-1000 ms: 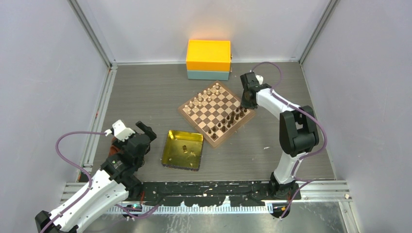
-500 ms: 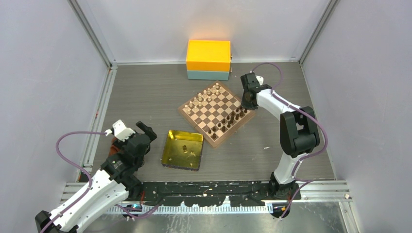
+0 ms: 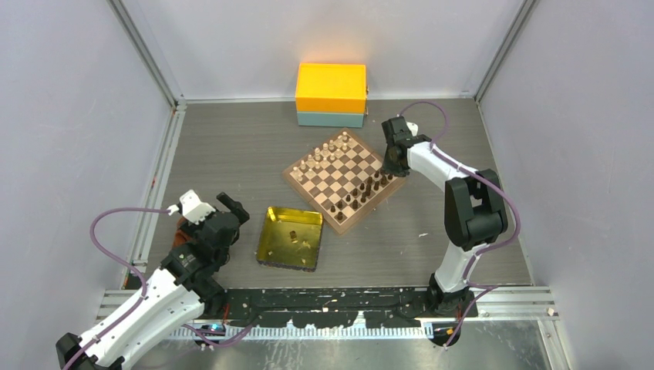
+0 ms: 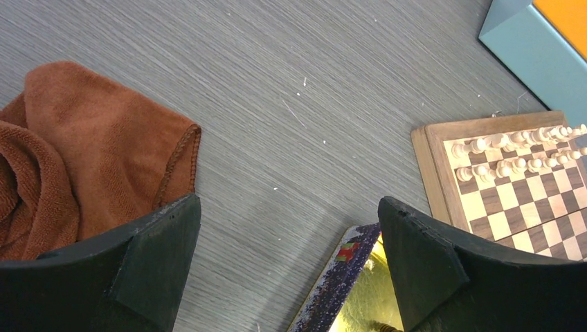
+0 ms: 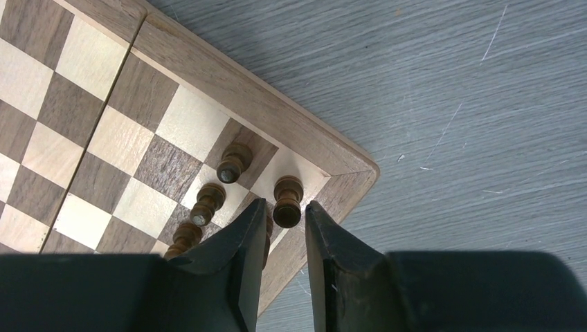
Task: Set up the chess pieces on the board
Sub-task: Place the chess piece on the chessboard, then pick up the chess piece from the storage box.
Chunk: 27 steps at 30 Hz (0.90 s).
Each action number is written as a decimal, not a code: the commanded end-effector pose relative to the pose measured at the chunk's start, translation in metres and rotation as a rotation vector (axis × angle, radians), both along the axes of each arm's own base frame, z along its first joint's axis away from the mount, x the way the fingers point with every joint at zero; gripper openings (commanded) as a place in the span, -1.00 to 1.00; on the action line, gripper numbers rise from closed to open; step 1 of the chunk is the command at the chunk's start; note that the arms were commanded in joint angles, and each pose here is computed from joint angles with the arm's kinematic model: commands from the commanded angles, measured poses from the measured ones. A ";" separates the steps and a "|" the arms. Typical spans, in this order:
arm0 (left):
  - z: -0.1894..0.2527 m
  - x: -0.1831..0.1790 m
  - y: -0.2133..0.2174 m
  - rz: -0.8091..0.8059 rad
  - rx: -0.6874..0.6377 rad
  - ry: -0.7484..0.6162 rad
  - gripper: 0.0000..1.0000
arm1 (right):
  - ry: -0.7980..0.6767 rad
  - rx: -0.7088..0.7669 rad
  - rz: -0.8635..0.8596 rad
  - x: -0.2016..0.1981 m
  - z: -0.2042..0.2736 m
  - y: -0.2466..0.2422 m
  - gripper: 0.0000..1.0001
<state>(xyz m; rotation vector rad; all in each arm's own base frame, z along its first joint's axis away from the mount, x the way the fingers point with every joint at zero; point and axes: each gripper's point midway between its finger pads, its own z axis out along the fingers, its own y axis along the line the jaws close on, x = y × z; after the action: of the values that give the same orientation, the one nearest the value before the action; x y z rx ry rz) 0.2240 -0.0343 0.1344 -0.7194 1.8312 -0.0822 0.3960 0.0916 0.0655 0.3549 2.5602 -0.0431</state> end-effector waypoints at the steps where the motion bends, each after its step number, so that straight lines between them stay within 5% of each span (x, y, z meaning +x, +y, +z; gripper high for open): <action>1: 0.013 0.007 -0.003 0.013 -0.025 -0.053 0.99 | -0.080 0.012 0.004 0.007 0.032 0.000 -0.33; 14: 0.016 0.010 -0.006 0.009 -0.029 -0.054 0.99 | -0.209 0.038 0.064 -0.003 0.098 0.013 -0.33; 27: 0.016 0.001 0.001 0.019 -0.045 -0.052 0.99 | -0.249 0.123 0.668 -0.091 0.131 0.174 -0.33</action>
<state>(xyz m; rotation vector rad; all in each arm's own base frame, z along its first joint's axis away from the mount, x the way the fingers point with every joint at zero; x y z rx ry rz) 0.2243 -0.0354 0.1372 -0.7279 1.8204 -0.1040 0.3262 0.2219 0.1750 -0.2006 2.3791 0.2822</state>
